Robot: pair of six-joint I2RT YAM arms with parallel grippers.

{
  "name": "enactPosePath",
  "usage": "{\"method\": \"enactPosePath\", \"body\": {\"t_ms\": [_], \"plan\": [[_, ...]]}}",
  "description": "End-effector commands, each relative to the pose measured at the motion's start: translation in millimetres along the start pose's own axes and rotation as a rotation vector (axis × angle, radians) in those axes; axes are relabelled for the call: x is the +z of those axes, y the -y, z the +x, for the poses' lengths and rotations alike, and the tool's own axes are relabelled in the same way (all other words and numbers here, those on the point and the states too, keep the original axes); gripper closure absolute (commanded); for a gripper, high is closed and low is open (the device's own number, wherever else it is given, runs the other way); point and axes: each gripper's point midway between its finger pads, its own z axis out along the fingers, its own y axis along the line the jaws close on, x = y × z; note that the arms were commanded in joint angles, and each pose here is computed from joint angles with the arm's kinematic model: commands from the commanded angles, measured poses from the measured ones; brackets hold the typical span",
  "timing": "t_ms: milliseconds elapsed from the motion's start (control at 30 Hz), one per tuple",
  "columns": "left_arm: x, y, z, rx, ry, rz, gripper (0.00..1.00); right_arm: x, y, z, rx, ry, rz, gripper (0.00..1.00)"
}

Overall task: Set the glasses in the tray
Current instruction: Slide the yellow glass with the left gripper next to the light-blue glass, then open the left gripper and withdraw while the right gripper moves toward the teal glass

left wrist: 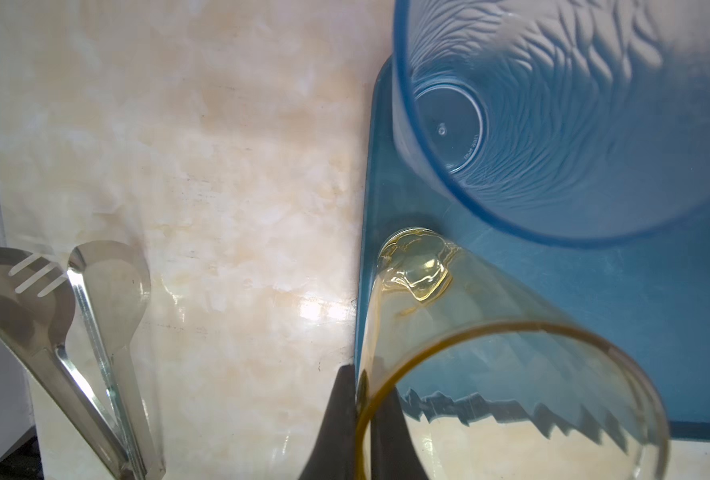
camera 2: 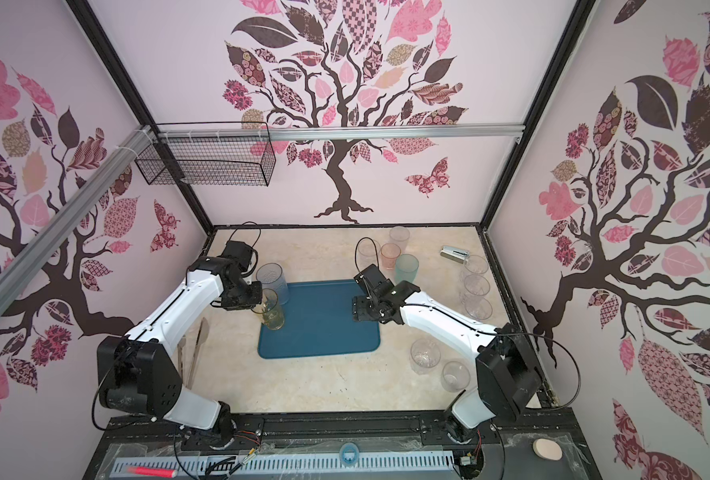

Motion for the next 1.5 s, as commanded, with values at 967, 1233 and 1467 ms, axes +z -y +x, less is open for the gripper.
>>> {"method": "enactPosePath", "body": {"t_ms": [967, 1233, 1467], "plan": [[-12, 7, -24, 0.017, 0.036, 0.024, 0.75, 0, -6, -1, 0.019, 0.008, -0.042, 0.22], [-29, 10, -27, 0.016, 0.098, 0.060, 0.65, 1, -4, -1, 0.012, 0.011, -0.034, 0.21], [-48, 8, -28, 0.014, 0.143, 0.063, 0.62, 1, -3, -3, 0.017, 0.019, -0.030, 0.21]]}}
